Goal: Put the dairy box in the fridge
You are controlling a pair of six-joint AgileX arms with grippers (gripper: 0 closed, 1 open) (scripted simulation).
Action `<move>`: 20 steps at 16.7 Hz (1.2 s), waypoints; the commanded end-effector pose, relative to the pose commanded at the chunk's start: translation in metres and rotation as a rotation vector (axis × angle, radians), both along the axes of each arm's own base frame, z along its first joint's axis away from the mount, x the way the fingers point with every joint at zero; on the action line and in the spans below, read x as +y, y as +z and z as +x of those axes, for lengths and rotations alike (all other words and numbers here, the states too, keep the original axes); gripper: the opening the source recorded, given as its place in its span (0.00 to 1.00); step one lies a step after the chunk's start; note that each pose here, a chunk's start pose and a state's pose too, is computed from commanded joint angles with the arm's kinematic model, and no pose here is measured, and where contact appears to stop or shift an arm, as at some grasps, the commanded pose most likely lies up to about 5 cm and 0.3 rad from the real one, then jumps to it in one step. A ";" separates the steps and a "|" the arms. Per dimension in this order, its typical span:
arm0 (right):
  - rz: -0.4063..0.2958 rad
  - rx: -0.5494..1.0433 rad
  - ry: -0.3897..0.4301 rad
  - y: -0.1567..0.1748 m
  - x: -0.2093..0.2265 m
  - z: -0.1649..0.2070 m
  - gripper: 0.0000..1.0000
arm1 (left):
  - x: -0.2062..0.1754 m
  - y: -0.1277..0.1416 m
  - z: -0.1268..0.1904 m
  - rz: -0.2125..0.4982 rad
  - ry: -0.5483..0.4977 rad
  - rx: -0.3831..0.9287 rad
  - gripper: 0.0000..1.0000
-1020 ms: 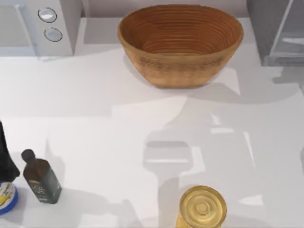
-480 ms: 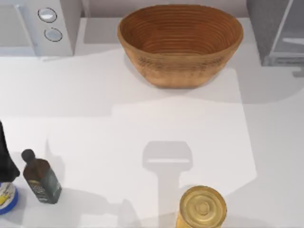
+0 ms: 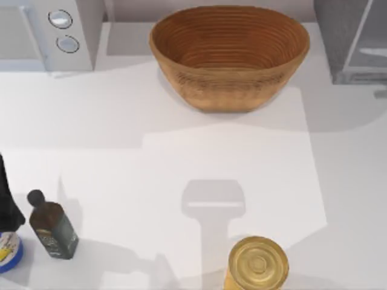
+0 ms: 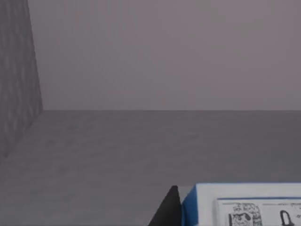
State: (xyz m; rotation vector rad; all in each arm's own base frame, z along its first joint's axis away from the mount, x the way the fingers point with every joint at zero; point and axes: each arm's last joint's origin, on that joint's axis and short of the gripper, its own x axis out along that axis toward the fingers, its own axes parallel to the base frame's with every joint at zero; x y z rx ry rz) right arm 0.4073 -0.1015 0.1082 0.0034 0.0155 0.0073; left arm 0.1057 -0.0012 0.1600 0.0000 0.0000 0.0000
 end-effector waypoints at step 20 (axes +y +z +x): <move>0.002 -0.004 -0.001 0.021 -0.001 0.117 0.08 | 0.000 0.000 0.000 0.000 0.000 0.000 1.00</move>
